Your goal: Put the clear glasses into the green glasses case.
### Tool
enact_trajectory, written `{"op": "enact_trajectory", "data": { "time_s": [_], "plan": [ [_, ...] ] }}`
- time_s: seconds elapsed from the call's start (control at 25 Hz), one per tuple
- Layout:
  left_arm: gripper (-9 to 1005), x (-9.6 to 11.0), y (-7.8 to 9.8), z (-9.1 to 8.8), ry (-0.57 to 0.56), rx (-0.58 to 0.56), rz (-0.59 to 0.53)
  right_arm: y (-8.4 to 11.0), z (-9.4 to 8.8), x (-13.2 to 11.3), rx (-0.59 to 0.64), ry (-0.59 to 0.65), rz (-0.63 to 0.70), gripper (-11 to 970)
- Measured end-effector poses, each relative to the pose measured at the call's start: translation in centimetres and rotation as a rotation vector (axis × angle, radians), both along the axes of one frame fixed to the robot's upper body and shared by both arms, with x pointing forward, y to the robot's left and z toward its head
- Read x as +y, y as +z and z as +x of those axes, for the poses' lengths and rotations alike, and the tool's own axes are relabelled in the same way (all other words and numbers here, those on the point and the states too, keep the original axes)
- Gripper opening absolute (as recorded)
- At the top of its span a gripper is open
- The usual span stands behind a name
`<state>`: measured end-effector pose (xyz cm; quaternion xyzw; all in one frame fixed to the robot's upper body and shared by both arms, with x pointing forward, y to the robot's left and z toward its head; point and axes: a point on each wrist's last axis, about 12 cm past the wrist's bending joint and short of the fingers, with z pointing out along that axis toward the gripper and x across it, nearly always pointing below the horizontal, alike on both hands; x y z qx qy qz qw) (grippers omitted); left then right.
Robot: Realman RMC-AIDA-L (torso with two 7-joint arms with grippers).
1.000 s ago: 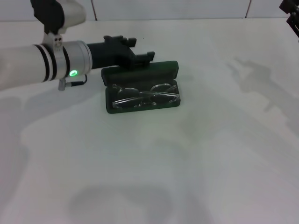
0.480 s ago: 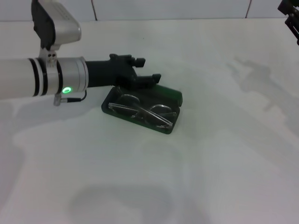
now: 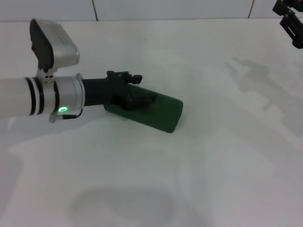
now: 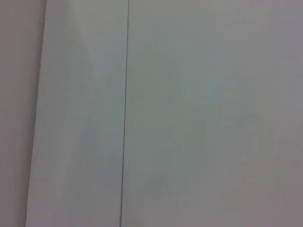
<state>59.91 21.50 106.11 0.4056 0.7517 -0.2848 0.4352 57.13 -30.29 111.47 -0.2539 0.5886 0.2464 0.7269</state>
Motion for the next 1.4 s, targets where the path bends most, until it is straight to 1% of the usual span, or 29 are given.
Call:
{"op": "enact_trajectory", "data": {
  "time_s": [0.16, 0.32, 0.4, 0.52, 0.64, 0.72, 0.8, 0.88, 0.96, 1.0, 1.08, 1.2, 1.4],
  "plan": [
    [723, 0.3, -0.3, -0.3, 0.006, 0.000, 0.000, -0.1, 0.1, 0.3, 0.005, 0.008, -0.007, 250],
    [723, 0.6, 0.1, -0.6, 0.006, -0.019, -0.059, 0.0, 0.2, 0.8, 0.004, 0.038, -0.020, 250],
    [723, 0.9, 0.7, -1.1, -0.014, -0.060, -0.131, 0.1, 0.2, 1.5, 0.006, 0.081, -0.038, 250],
    [723, 1.5, 1.8, -2.5, -0.075, -0.152, -0.258, 0.4, 0.2, 2.6, 0.018, 0.177, -0.078, 250],
    [723, 2.0, 2.9, -3.9, -0.142, -0.218, -0.375, 1.0, 0.0, 3.7, 0.068, 0.324, -0.127, 250],
    [723, 2.4, 3.4, -4.8, -0.185, -0.246, -0.435, 1.3, -0.1, 4.3, 0.109, 0.411, -0.153, 302],
    [724, 2.6, 3.5, -5.5, -0.207, -0.257, -0.455, 1.4, -0.2, 4.9, 0.140, 0.486, -0.183, 354],
    [727, 2.9, 3.2, -5.9, -0.216, -0.254, -0.455, 1.4, -0.6, 5.6, 0.158, 0.577, -0.229, 406],
    [730, 3.0, 2.9, -6.4, -0.233, -0.253, -0.439, 1.4, -1.0, 6.2, 0.166, 0.656, -0.269, 490],
    [755, 3.0, 2.7, -6.6, -0.250, -0.256, -0.428, 1.3, -1.2, 6.5, 0.167, 0.683, -0.285, 531],
    [805, 2.9, 2.4, -7.2, -0.291, -0.271, -0.412, 1.2, -1.3, 6.7, 0.162, 0.697, -0.296, 615],
    [881, 2.9, 2.1, -7.8, -0.312, -0.289, -0.409, 1.1, -1.4, 6.8, 0.149, 0.695, -0.307, 675],
    [888, 3.2, 1.9, -8.2, -0.301, -0.287, -0.414, 0.9, -1.6, 7.0, 0.131, 0.696, -0.317, 774]
  ]
}}
